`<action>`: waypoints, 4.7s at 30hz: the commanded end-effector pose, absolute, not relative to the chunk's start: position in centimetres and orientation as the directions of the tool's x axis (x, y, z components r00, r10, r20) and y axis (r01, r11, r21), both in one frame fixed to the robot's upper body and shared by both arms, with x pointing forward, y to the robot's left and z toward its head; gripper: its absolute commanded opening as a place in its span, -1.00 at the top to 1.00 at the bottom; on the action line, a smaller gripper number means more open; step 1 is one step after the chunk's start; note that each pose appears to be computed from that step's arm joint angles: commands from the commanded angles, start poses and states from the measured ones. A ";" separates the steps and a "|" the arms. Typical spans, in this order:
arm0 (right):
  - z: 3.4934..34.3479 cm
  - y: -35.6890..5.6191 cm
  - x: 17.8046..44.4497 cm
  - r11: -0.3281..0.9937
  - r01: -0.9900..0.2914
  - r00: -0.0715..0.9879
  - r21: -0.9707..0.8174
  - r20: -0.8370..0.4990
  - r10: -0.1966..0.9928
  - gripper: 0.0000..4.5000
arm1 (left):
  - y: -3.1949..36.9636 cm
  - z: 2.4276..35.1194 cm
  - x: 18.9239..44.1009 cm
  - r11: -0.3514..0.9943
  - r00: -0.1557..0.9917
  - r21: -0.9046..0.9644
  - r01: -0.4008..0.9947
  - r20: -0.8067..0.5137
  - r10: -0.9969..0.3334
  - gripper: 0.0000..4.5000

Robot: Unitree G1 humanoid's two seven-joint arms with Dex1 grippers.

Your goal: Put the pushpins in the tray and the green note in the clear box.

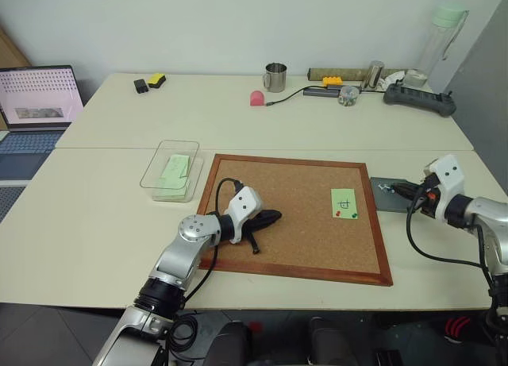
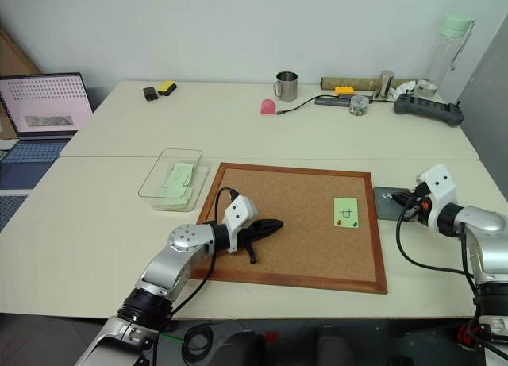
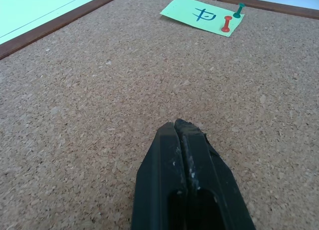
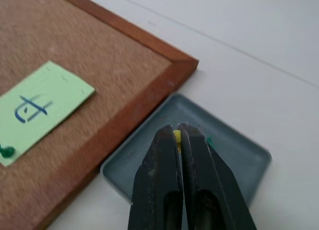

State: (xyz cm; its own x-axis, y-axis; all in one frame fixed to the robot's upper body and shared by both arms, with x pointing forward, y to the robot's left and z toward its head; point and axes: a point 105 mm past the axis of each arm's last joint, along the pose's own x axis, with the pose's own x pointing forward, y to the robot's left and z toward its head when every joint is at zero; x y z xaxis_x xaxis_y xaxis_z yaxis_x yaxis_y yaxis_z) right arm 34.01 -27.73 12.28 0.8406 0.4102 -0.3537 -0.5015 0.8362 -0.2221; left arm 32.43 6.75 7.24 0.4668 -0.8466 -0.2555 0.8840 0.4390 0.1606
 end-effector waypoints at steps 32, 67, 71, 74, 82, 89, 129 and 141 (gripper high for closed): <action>10.7 -19.5 30.7 0.576 -0.782 0.619 -0.240 -0.406 0.672 -0.39 | 7.1 6.0 32.4 0.425 0.454 0.162 0.891 -0.319 -0.832 1.00; 14.6 -20.4 31.3 0.696 -0.718 0.685 -0.002 -0.178 0.706 1.00 | 7.4 5.2 32.4 0.447 0.474 0.159 0.880 -0.343 -0.811 1.00; 15.1 -21.0 31.5 0.725 -0.688 0.713 0.023 -0.162 0.682 1.00 | 7.5 5.1 32.4 0.448 0.474 0.158 0.880 -0.347 -0.809 1.00; 15.3 -22.5 32.3 0.782 -0.623 0.773 -0.010 -0.163 0.613 1.00 | 7.4 5.0 32.3 0.449 0.474 0.156 0.880 -0.348 -0.809 1.00; 13.1 -27.2 34.1 0.898 -0.420 0.885 -0.129 -0.278 0.374 1.00 | 7.3 5.0 32.2 0.444 0.468 0.153 0.883 -0.349 -0.812 1.00; 12.0 -28.1 34.2 0.910 -0.388 0.891 -0.145 -0.312 0.330 0.37 | 7.1 5.1 32.2 0.434 0.460 0.155 0.888 -0.348 -0.817 1.00; 10.0 -17.5 31.8 0.568 -0.798 0.600 -0.202 -0.356 0.716 0.66 | 7.2 5.0 32.3 0.433 0.459 0.155 0.888 -0.349 -0.817 1.00; 11.9 -17.0 31.1 0.536 -0.817 0.577 -0.213 -0.310 0.756 0.99 | 7.3 4.9 32.3 0.445 0.468 0.148 0.883 -0.347 -0.813 1.00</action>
State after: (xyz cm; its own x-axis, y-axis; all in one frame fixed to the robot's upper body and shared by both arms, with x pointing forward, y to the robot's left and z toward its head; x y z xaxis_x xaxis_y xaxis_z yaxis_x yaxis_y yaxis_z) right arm 31.23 -17.26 9.36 0.5768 0.7265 -0.3736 -0.8124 0.5583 -0.1685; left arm 32.46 6.33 7.22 0.4513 -0.8510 -0.2687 0.8912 0.4142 0.1849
